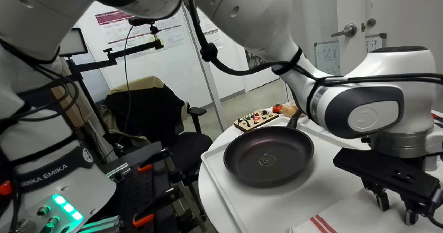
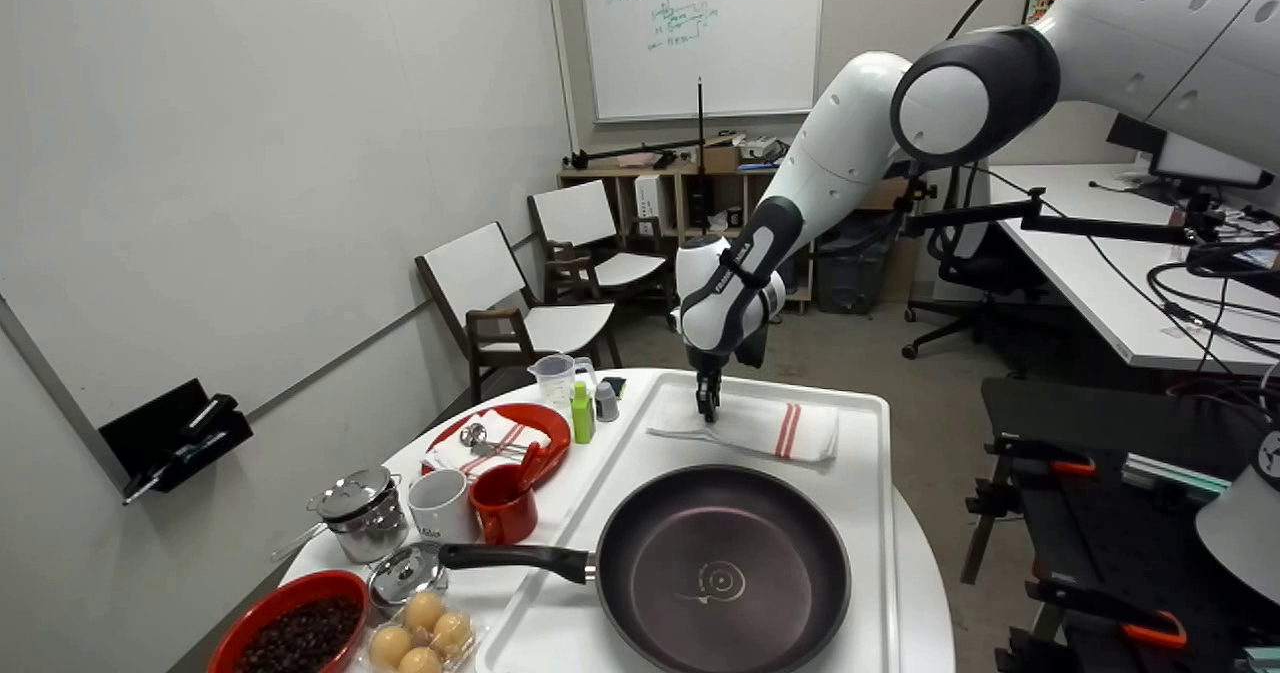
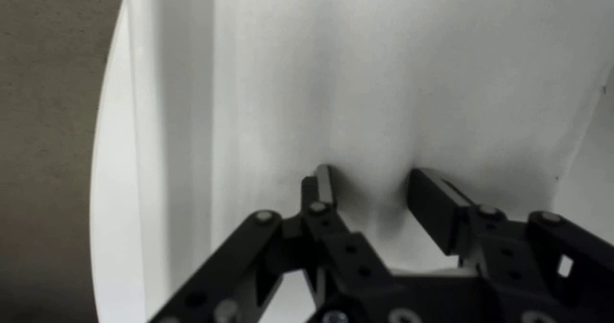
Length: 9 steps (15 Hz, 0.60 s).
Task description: Use the tissue to wipe the pan
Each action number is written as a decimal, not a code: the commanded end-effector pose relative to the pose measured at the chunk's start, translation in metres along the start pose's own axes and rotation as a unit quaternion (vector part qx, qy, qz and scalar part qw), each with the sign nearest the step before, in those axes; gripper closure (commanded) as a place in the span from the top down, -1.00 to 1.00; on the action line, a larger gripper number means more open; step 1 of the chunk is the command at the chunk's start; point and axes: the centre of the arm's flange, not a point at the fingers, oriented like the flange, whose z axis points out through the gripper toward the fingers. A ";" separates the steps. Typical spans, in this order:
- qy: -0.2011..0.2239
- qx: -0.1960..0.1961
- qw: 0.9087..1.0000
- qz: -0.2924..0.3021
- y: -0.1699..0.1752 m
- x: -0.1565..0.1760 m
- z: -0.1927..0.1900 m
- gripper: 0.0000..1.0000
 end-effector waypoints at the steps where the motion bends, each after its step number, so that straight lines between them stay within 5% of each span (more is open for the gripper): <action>1: 0.005 -0.006 1.000 0.000 0.000 0.004 0.002 -0.74; 5: 0.013 -0.005 1.000 -0.005 -0.002 -0.001 -0.006 -1.00; 9: 0.030 -0.008 0.999 -0.013 -0.004 -0.014 -0.021 -0.90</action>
